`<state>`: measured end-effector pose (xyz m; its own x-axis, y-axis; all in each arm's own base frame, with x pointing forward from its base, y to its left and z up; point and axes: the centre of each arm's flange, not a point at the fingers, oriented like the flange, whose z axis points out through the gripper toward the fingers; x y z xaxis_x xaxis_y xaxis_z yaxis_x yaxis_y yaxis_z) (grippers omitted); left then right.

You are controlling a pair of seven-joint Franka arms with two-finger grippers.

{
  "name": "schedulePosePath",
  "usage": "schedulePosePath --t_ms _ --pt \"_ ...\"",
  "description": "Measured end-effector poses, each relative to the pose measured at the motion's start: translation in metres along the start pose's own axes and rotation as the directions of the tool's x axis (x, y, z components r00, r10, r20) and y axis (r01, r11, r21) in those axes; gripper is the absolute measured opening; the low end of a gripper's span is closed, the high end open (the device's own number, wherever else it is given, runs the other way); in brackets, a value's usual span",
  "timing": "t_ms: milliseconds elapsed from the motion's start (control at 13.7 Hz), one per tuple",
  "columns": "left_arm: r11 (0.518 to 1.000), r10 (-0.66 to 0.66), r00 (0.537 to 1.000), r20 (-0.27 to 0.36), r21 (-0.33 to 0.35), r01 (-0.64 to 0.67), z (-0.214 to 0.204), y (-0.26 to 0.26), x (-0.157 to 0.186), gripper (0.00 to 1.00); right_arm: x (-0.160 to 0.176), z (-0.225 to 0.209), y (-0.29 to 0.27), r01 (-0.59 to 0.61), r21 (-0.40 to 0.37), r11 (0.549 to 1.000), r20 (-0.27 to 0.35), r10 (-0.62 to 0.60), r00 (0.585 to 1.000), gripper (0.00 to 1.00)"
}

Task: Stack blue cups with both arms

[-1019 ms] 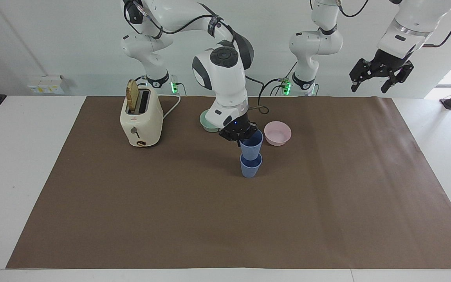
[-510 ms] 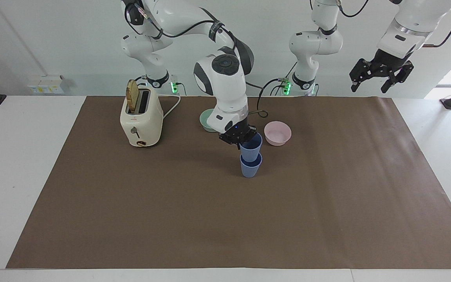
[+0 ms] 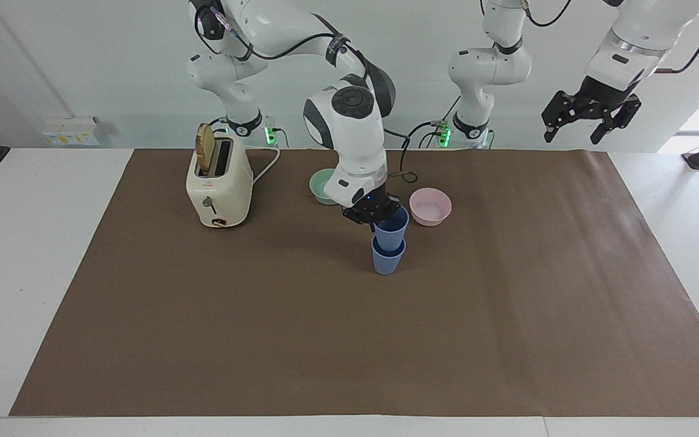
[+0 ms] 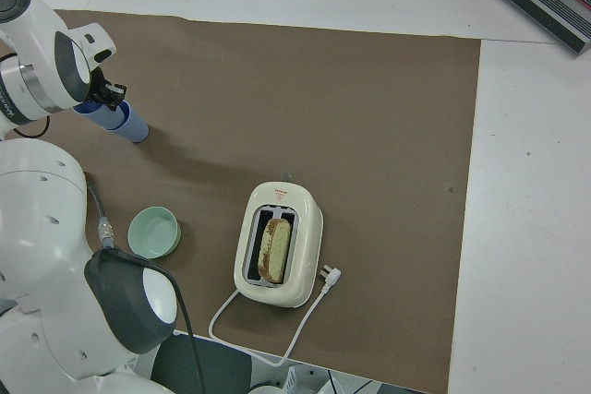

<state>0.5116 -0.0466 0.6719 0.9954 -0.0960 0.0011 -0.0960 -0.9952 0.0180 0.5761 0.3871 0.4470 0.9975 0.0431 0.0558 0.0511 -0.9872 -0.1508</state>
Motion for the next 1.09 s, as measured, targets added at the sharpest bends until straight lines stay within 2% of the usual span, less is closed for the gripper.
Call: schedulePosePath --t_ms 364,437,655,728,946,1019,1092 --pt "1.0 0.0 1.0 0.0 0.0 0.0 0.0 0.0 0.0 1.0 0.003 0.002 0.007 0.009 -0.005 1.0 0.003 -0.009 1.0 0.04" --pt "1.0 0.0 1.0 0.0 0.0 0.0 0.0 0.0 0.0 1.0 0.003 0.002 0.007 0.008 -0.005 1.0 0.003 -0.008 1.0 0.1" --pt "1.0 0.0 1.0 0.0 0.0 0.0 0.0 0.0 0.0 1.0 0.006 0.002 0.012 0.003 -0.005 1.0 0.002 -0.003 1.0 0.44" --pt "1.0 0.0 1.0 0.0 0.0 0.0 0.0 0.0 0.0 1.0 0.006 0.002 0.012 0.003 -0.005 1.0 0.002 -0.003 1.0 0.59" --pt "1.0 0.0 1.0 0.0 0.0 0.0 0.0 0.0 0.0 1.0 0.006 0.002 0.012 0.004 -0.005 1.0 0.001 -0.004 1.0 0.91" --pt "1.0 0.0 1.0 0.0 0.0 0.0 0.0 0.0 0.0 1.0 0.007 0.002 0.014 0.003 -0.007 1.0 0.0 -0.003 1.0 1.0" --pt "1.0 0.0 1.0 0.0 0.0 0.0 0.0 0.0 0.0 1.0 0.01 0.001 0.02 0.004 -0.009 1.0 -0.001 -0.004 1.0 1.0"
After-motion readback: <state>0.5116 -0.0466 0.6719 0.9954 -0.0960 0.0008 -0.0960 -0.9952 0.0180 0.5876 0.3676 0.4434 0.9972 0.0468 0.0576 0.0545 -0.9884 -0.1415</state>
